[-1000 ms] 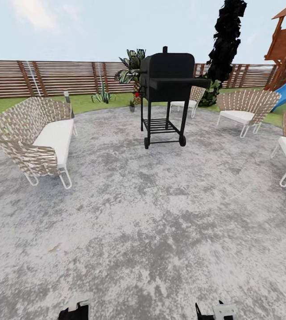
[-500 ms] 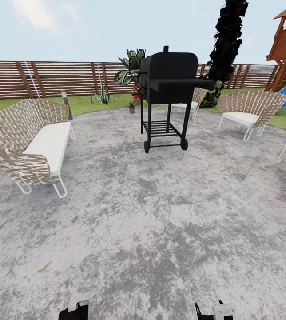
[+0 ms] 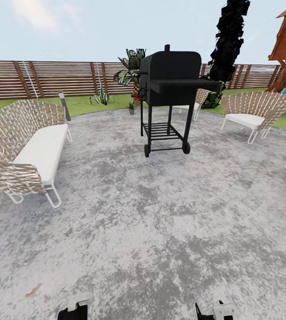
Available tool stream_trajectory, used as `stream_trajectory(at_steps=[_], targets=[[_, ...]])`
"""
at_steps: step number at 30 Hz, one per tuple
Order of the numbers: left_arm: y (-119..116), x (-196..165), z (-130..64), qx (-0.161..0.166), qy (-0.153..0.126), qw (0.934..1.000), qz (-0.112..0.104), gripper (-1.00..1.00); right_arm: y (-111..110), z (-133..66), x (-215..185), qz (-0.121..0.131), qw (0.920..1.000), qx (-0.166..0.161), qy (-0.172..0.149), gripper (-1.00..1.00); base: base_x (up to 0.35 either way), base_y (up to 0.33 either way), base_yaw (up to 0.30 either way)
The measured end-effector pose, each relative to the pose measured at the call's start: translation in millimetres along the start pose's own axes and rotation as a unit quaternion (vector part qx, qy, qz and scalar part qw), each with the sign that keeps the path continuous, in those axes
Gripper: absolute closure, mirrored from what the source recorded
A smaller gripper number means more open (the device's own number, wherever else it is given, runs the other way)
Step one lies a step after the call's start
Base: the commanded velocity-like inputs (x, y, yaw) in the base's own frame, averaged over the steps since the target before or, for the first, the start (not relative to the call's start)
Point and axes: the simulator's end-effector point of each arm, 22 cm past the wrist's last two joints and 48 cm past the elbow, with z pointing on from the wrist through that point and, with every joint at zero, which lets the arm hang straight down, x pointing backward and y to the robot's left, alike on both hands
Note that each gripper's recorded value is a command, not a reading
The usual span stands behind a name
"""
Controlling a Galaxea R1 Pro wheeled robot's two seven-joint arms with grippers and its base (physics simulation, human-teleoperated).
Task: Pick up the pesticide atomizer in the garden and spray insectifuge to fully cover both potted plants in the garden.
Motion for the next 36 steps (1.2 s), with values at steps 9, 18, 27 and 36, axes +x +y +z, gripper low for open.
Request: stream_trajectory(at_steps=[9,18,27,36], targets=[[1.0,-0.5,0.2,0.0,-0.001,1.0,0.0,1.0,0.1,-0.5,0.8,0.0,1.0,0.0,0.001,-1.0,0.335,0.0,0.0],[-0.7,-0.5,0.0,0.002,-0.001,1.0,0.0,1.0,0.3,-0.5,0.8,0.0,1.0,0.0,0.001,-1.0,0.335,0.0,0.0],[-1.2,-0.8,0.0,0.002,-0.001,1.0,-0.001,1.0,0.1,-0.6,1.0,0.0,1.0,0.0,0.001,-1.0,0.335,0.0,0.0],[-2.2,-0.6,-0.1,0.002,-0.001,1.0,-0.001,1.0,0.1,-0.6,1.0,0.0,1.0,0.0,0.001,-1.0,0.335,0.0,0.0]])
